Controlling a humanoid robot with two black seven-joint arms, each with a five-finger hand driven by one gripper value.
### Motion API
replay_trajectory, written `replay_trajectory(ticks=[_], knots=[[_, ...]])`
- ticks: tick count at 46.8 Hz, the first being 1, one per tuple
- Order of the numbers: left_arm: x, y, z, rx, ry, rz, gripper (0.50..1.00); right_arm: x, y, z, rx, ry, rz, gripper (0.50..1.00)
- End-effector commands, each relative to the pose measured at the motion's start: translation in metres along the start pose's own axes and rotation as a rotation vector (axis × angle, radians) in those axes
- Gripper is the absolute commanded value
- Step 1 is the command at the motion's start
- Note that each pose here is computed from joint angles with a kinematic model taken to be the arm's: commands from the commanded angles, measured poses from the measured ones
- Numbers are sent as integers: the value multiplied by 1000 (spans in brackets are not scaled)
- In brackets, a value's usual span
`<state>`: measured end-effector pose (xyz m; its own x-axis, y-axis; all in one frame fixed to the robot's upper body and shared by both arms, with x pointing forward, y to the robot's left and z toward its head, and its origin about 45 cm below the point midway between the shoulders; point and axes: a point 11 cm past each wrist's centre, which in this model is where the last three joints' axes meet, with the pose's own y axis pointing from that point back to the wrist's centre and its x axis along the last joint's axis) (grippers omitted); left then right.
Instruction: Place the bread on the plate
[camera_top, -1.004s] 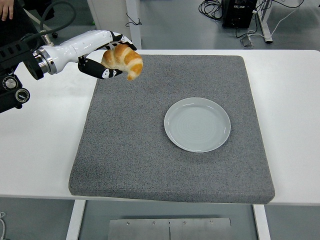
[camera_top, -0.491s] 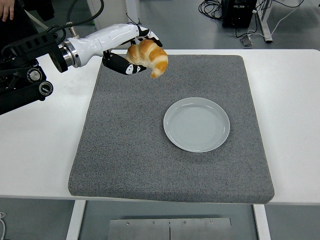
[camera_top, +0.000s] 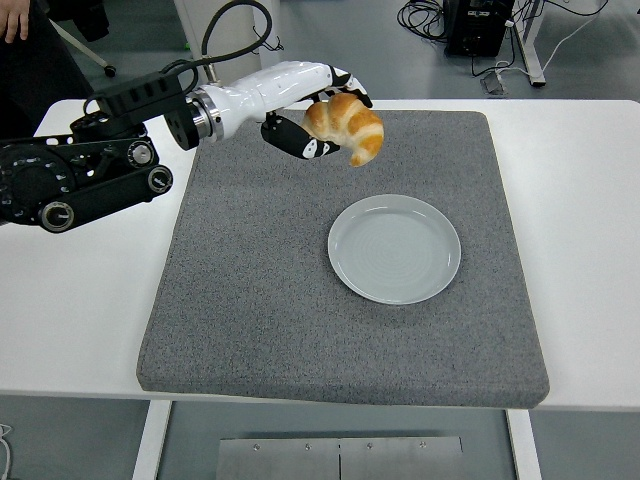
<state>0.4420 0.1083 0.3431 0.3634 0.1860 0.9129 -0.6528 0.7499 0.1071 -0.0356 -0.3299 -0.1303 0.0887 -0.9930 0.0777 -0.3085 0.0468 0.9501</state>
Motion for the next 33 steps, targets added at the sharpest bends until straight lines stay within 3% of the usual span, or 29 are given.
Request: replay_trajectory(ticks=[1, 33], knots=[[-9, -8, 8, -19, 3, -12, 500, 0, 0, 0, 0, 0, 0, 1000], [-60, -36, 22, -42, 54, -75, 500, 0, 0, 0, 0, 0, 0, 1000]])
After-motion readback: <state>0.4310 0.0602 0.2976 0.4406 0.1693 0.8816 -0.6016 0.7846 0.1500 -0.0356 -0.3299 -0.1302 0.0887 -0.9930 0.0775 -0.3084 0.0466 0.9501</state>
